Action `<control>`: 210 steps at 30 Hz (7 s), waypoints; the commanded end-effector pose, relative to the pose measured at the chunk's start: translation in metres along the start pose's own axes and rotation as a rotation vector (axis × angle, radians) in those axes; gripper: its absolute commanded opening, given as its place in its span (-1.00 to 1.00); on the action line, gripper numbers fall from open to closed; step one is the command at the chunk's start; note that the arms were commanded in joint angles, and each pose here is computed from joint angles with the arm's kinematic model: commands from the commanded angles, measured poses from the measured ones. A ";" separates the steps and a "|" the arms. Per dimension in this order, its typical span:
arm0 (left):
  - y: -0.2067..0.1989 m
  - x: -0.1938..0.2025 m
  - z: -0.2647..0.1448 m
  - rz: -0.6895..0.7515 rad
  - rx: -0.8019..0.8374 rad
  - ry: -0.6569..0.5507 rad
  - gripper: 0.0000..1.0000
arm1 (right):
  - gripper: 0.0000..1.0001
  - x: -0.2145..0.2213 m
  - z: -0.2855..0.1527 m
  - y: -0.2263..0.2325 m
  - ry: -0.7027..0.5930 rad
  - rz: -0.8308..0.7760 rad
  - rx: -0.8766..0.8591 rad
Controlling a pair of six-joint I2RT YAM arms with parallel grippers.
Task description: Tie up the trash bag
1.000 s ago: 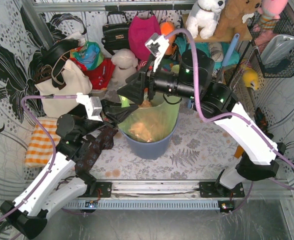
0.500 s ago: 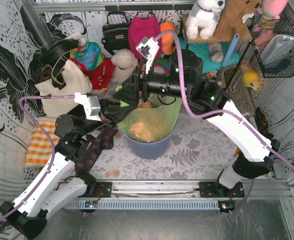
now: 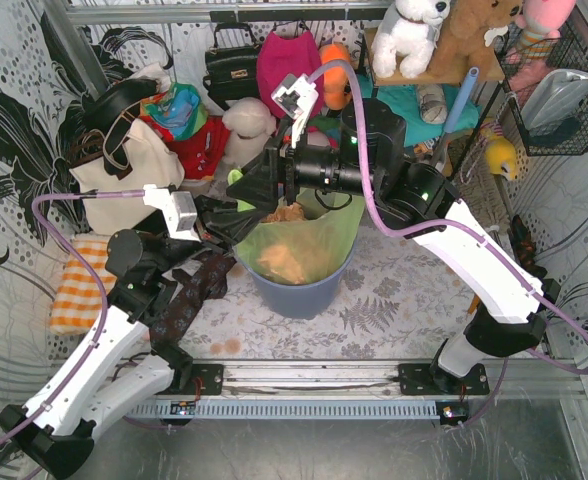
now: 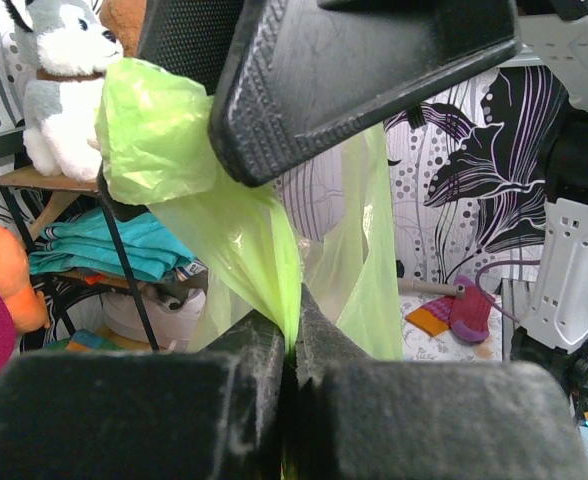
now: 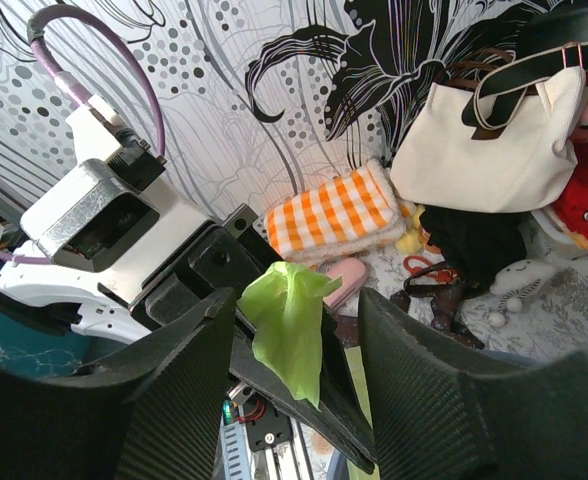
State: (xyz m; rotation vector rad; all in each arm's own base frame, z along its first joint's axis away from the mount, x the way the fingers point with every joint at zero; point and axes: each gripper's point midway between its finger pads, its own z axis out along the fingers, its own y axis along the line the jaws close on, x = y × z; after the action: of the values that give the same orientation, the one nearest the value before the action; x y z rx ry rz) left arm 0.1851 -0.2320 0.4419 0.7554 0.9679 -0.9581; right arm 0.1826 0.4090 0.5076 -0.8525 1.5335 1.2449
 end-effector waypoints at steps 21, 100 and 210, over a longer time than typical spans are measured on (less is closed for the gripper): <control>0.017 -0.001 0.005 -0.004 -0.071 -0.045 -0.38 | -1.00 -0.032 0.006 -0.006 -0.130 0.025 0.045; 0.026 -0.061 -0.009 -0.028 -0.231 -0.112 0.50 | -1.00 -0.051 -0.142 -0.056 -0.190 -0.099 0.589; -0.003 -0.011 0.139 -0.141 0.129 -0.047 -0.98 | 0.07 -0.056 -0.162 -0.048 -0.188 -0.126 0.589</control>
State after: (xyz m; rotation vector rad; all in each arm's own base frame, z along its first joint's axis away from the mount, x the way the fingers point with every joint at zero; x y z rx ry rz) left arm 0.2344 -0.3571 0.4868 0.7775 1.0147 -1.1692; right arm 0.2109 0.2438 0.5300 -0.4768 1.6098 0.6320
